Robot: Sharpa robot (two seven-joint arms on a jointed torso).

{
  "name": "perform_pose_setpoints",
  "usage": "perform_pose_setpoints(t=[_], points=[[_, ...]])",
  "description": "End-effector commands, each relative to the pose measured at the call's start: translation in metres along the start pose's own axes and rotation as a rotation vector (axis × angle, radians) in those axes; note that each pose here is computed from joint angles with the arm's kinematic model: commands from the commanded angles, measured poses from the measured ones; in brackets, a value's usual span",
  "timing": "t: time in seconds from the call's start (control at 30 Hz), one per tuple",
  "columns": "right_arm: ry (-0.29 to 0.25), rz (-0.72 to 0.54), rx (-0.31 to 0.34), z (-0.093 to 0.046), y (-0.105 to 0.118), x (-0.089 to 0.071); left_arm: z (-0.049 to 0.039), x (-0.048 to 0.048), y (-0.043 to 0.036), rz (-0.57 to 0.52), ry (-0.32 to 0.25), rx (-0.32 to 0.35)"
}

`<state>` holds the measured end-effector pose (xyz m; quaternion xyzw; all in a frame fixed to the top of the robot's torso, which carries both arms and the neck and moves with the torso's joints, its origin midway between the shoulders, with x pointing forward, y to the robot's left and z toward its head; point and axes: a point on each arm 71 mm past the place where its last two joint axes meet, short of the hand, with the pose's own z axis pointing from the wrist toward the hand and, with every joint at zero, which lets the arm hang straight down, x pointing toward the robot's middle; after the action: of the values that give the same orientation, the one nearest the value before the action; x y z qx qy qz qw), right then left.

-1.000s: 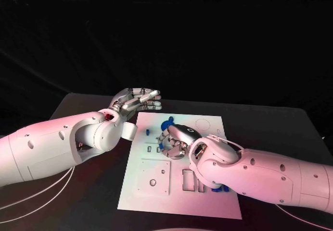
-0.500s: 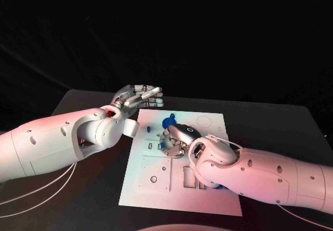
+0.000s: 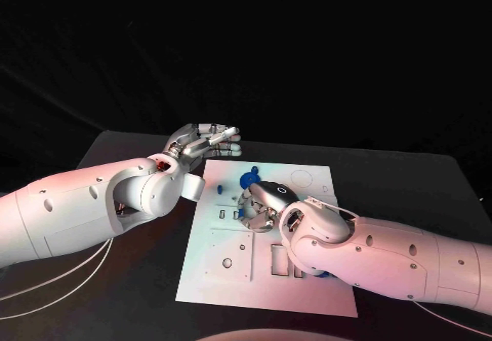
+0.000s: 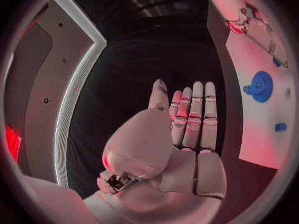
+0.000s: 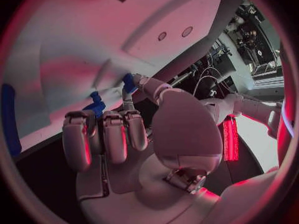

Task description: Assemble the parts on the task board

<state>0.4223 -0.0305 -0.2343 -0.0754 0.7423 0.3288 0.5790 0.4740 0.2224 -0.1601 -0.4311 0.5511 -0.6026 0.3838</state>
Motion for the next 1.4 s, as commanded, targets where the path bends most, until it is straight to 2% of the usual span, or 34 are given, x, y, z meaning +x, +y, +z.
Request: perform_pose_setpoints(t=[0.03, 1.4], points=[[0.009, -0.021, 0.01, -0.0003, -0.003, 0.0028, 0.0005, 0.0025, -0.0013, -0.009, 0.02, 0.005], [0.023, -0.024, 0.011, 0.0028, -0.0086, 0.0047, 0.0006, 0.0026, -0.001, -0.009, 0.021, 0.001]])
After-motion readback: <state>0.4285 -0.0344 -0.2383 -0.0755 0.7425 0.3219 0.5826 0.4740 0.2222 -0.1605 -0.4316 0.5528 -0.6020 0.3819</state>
